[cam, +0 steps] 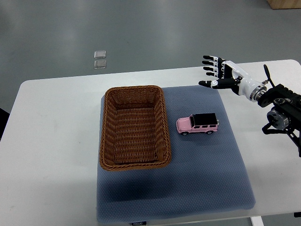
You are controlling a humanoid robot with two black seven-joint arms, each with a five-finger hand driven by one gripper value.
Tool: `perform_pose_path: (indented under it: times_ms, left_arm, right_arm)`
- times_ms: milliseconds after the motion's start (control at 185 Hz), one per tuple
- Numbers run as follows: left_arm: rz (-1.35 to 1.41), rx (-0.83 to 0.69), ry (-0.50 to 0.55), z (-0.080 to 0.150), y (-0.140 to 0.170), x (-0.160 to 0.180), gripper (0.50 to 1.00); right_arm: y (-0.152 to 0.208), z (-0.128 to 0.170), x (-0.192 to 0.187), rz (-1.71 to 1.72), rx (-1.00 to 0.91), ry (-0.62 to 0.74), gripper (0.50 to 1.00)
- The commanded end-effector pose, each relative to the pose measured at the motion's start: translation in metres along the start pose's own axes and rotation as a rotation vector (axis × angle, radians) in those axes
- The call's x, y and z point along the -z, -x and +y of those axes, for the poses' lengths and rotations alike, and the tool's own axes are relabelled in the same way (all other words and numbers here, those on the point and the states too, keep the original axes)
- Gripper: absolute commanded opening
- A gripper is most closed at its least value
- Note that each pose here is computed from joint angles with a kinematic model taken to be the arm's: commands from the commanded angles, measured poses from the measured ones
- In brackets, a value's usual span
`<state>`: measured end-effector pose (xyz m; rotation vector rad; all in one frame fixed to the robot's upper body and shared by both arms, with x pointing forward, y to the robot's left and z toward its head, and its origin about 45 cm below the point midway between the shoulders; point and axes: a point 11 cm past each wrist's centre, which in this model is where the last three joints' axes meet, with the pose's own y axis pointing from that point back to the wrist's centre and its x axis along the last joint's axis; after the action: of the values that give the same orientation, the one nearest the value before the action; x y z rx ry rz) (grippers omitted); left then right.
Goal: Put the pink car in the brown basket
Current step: 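Reach the right hand toward the pink toy SUV and lower it, then close the right hand's fingers around the pink SUV and lift it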
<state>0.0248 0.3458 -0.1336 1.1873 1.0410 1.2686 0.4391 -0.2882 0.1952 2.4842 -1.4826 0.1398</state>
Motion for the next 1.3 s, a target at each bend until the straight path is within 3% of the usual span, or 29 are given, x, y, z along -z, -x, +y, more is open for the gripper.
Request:
perform_pose_path:
  times_ms: [0, 431, 1294]
  left_arm:
    - [0.000, -0.001, 0.000, 0.000, -0.001, 0.000, 1.000]
    - [-0.002, -0.001, -0.001, 0.000, -0.001, 0.000, 1.000]
    - [-0.002, -0.003, -0.001, 0.000, -0.001, 0.000, 1.000]
  right_arm:
    - [0.004, 0.007, 0.007, 0.131, 0.072, 0.009, 0.913]
    - [0.016, 0.032, 0.037, 0.580, 0.303, 0.033, 0.913]
    - [0.069, 0.028, -0.006, 0.802, 0.454, 0.111, 0.889]
